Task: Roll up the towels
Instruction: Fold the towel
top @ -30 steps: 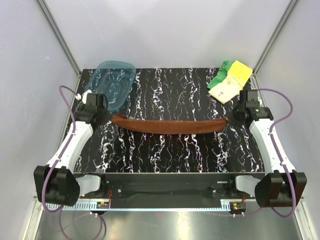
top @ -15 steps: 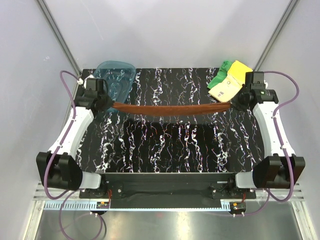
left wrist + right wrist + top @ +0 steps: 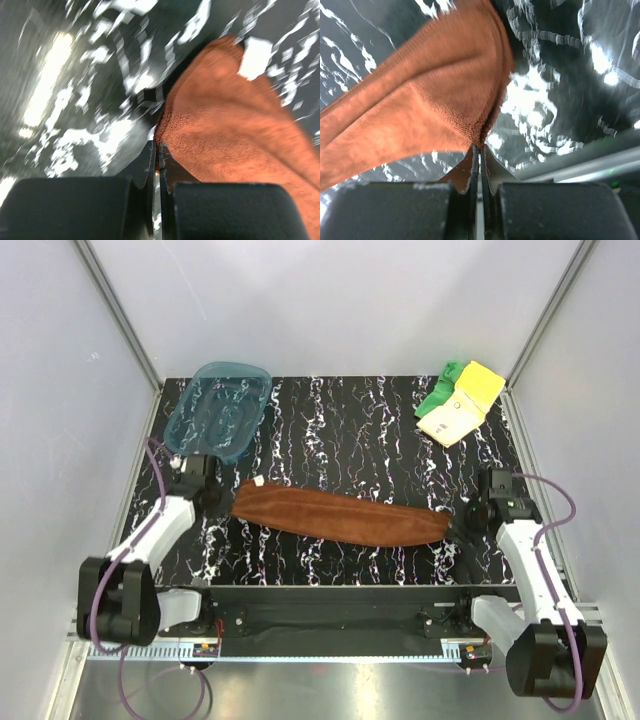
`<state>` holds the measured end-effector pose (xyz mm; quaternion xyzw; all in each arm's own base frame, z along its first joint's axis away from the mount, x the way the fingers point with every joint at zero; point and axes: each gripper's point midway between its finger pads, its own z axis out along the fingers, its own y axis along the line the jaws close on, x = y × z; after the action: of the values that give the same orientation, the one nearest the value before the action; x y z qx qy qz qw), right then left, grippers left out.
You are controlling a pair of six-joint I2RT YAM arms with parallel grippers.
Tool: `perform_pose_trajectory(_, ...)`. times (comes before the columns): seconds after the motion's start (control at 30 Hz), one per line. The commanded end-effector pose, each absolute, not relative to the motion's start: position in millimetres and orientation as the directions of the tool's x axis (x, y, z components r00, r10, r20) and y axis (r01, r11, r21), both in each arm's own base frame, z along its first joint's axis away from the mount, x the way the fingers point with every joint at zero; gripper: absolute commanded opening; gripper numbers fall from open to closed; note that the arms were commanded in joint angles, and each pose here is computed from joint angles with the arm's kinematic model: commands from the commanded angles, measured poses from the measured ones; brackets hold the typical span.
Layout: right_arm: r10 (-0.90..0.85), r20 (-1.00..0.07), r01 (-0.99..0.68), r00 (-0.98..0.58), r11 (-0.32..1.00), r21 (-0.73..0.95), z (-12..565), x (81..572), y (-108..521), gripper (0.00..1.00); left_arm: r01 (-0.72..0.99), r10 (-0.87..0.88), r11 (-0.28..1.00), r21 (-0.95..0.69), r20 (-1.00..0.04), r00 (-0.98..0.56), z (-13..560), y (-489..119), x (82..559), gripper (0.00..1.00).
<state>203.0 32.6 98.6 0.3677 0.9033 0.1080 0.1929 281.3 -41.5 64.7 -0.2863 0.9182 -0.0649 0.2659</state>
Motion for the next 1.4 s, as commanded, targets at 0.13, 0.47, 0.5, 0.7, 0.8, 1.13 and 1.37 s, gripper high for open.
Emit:
perform_pose_trajectory(0.13,0.741,-0.199,0.59,-0.641,0.642,0.489,129.5,194.5,60.4,0.38,-0.525,-0.581,0.807,-0.27,-0.521,-0.625,75.9,-27.1,274.7,0.62)
perform_pose_trajectory(0.47,0.729,-0.19,0.525,-0.658,0.624,0.579,149.7,165.5,76.3,0.87,-0.506,-0.592,0.801,-0.321,-0.551,-0.588,94.2,-29.4,279.0,0.88)
perform_pose_trajectory(0.5,0.725,-0.194,0.509,-0.66,0.622,0.595,151.5,168.7,78.4,0.86,-0.51,-0.601,0.795,-0.329,-0.548,-0.582,92.3,-30.1,279.9,0.88)
perform_pose_trajectory(0.7,0.626,-0.262,0.319,-0.735,0.66,0.68,171.3,216.5,98.5,0.77,-0.524,-0.61,0.787,-0.326,-0.543,-0.577,81.9,-29.9,287.3,0.82)
perform_pose_trajectory(0.8,0.406,-0.364,0.093,-0.838,0.764,0.638,180.1,243.1,152.8,0.78,-0.5,-0.631,0.773,-0.39,-0.555,-0.543,94.3,-35.4,287.8,0.81)
perform_pose_trajectory(1.13,-0.049,-0.623,-0.466,-0.781,0.709,0.529,206.2,369.1,330.9,0.73,-0.427,-0.558,0.828,-0.364,-0.62,-0.552,158.3,-27.6,249.1,0.87)
perform_pose_trajectory(1.37,-0.29,-0.582,-0.639,-0.759,0.501,0.583,127.8,395.0,442.1,0.71,-0.324,-0.521,0.854,-0.408,-0.666,-0.534,186.7,-33.3,218.9,0.89)
